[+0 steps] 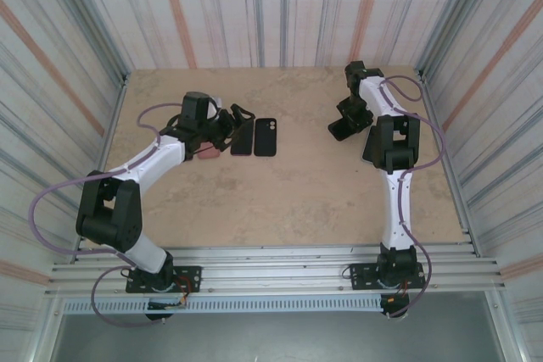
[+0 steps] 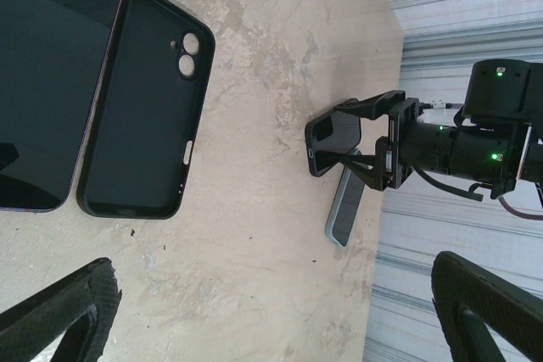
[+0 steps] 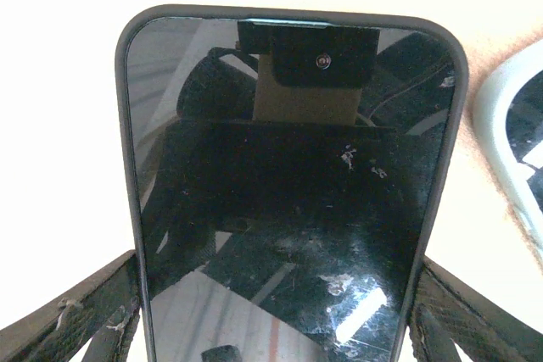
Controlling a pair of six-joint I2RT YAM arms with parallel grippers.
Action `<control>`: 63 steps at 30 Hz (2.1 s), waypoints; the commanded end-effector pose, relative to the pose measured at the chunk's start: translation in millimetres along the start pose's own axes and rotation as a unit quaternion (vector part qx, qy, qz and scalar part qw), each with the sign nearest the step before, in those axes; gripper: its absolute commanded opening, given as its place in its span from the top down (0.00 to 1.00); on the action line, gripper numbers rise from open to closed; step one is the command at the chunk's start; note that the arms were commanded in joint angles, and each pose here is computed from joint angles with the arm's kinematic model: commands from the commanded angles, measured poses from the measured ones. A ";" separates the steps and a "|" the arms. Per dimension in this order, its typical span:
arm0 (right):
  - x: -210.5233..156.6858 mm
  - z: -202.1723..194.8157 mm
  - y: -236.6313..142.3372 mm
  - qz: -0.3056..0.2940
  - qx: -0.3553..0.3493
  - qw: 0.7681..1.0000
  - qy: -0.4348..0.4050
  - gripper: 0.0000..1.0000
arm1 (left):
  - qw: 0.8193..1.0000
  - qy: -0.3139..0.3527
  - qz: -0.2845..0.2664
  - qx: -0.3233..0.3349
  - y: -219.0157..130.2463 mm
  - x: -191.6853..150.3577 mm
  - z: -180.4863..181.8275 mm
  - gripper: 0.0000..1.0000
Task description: Take the phone out of the phone case
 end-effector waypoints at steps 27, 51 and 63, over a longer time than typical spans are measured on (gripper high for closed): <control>-68.1 -2.3 -85.1 -0.044 0.199 0.944 -0.258 0.52 | 0.995 0.092 0.016 -0.024 14.2 30.9 -25.4 0.05; -167.9 -26.0 -145.7 -0.061 0.426 0.767 -0.475 0.48 | 0.964 0.228 0.102 -0.092 80.3 29.8 -74.7 0.20; -184.1 -23.7 -160.9 -0.045 0.456 0.746 -0.483 0.49 | 0.951 0.257 0.136 -0.101 97.7 18.5 -88.3 0.46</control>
Point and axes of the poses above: each hand's point on the last joint's axis, 136 mm out from that joint toward the fingers, its own y axis out along the fingers, its own z axis along the line the jaws close on, x = y × z, the point moved 9 cm from there along -y, back along the fingers, and after that the axes turned 3 degrees about y, right-handed, at the moved point
